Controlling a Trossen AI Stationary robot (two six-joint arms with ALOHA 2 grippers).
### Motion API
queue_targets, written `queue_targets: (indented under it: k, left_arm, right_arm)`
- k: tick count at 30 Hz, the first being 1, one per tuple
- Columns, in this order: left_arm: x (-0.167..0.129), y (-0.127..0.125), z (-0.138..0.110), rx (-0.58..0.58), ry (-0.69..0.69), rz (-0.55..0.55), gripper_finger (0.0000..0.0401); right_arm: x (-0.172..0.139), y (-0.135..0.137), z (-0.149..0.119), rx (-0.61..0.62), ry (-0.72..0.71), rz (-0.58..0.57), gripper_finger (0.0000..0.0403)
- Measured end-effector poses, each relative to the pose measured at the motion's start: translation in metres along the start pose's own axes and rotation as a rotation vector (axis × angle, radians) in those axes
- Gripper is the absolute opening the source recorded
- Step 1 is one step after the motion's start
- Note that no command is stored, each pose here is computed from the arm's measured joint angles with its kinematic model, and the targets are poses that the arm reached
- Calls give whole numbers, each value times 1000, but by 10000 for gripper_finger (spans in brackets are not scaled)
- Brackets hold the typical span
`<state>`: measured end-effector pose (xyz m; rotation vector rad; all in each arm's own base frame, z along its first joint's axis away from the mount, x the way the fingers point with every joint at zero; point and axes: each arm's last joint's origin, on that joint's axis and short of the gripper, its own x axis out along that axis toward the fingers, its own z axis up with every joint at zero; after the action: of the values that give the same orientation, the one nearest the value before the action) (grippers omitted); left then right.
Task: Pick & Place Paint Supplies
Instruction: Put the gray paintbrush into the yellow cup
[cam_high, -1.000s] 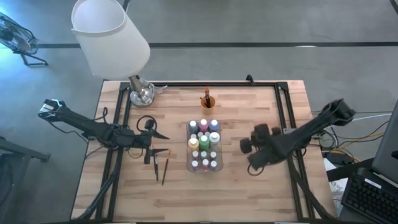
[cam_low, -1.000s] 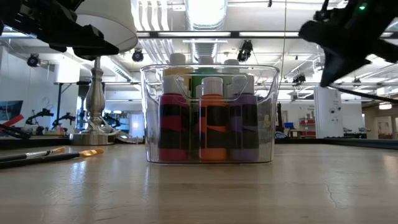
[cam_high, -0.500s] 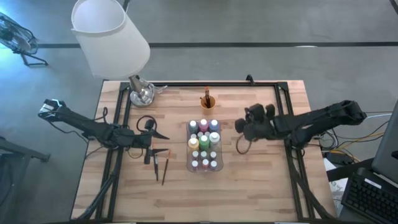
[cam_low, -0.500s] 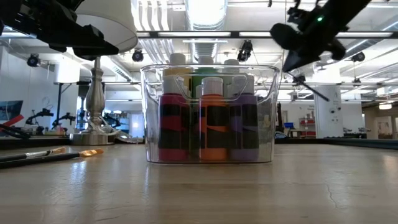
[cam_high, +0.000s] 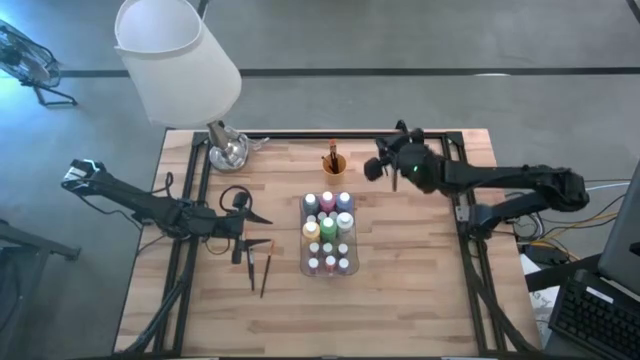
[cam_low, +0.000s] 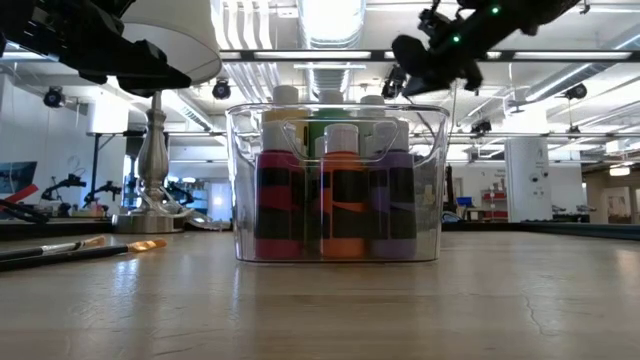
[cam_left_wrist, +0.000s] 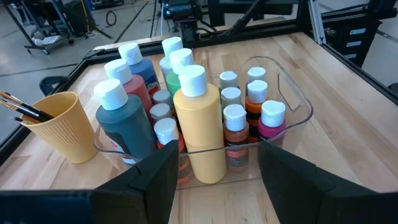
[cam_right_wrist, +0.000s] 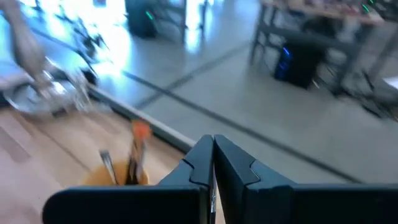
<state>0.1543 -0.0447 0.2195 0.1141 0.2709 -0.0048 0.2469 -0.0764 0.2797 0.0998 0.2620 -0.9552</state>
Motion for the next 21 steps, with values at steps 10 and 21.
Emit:
queue_targets:
  k: [10,21]
  left_arm:
    - [0,0,0,0,0,-1,222]
    - [0,0,0,0,1,0,222]
  right_arm:
    - [31,-15,31,8,-336,323,8]
    - [87,-4,5,-9,-510,550,8]
